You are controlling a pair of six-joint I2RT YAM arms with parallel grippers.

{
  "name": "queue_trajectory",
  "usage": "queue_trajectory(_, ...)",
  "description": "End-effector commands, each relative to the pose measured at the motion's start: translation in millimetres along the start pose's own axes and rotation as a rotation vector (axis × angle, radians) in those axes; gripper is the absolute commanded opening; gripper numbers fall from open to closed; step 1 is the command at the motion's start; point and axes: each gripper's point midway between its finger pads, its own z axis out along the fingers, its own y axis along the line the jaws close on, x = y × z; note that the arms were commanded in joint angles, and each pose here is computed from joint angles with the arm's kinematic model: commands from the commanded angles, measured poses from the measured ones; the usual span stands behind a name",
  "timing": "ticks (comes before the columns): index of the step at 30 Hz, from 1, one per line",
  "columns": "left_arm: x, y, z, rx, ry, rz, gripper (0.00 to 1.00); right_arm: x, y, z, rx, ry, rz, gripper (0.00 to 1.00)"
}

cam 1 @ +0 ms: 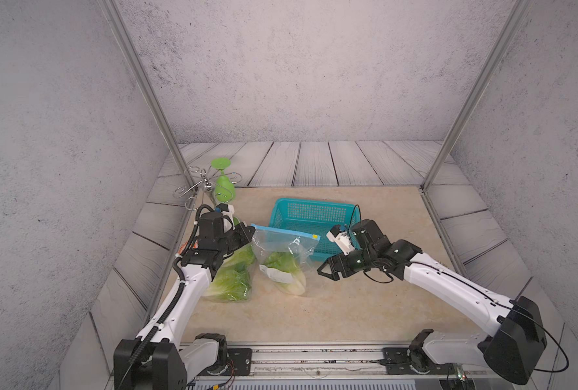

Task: Put the chinese cabbages into a zipper bag and zip it
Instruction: Adjust the zipper food storage bag at the center of the board.

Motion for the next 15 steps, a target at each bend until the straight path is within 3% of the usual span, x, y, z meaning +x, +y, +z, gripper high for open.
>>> queue_trajectory(1, -1.8, 8.9, -8.6, -0.054, 0.005, -0.004, 0.0, -28.2, 21.5, 17.9, 0.033, -0.081, -0.153, 0.92)
queue_trajectory(4, 0.2, 9.9, -12.7, -0.058, 0.005, -0.01, 0.0, -11.5, 27.3, 45.1, 0.067, 0.007, -0.244, 0.93)
queue_trajectory(11, 7.4, 17.8, -17.0, -0.077, 0.009, -0.022, 0.0, 3.3, 62.1, 69.8, -0.003, 0.084, -0.34, 0.94)
queue_trajectory(15, 7.0, 17.3, -17.4, -0.075, 0.008, -0.028, 0.0, 12.2, 57.3, 88.2, 0.11, 0.112, -0.372, 0.94)
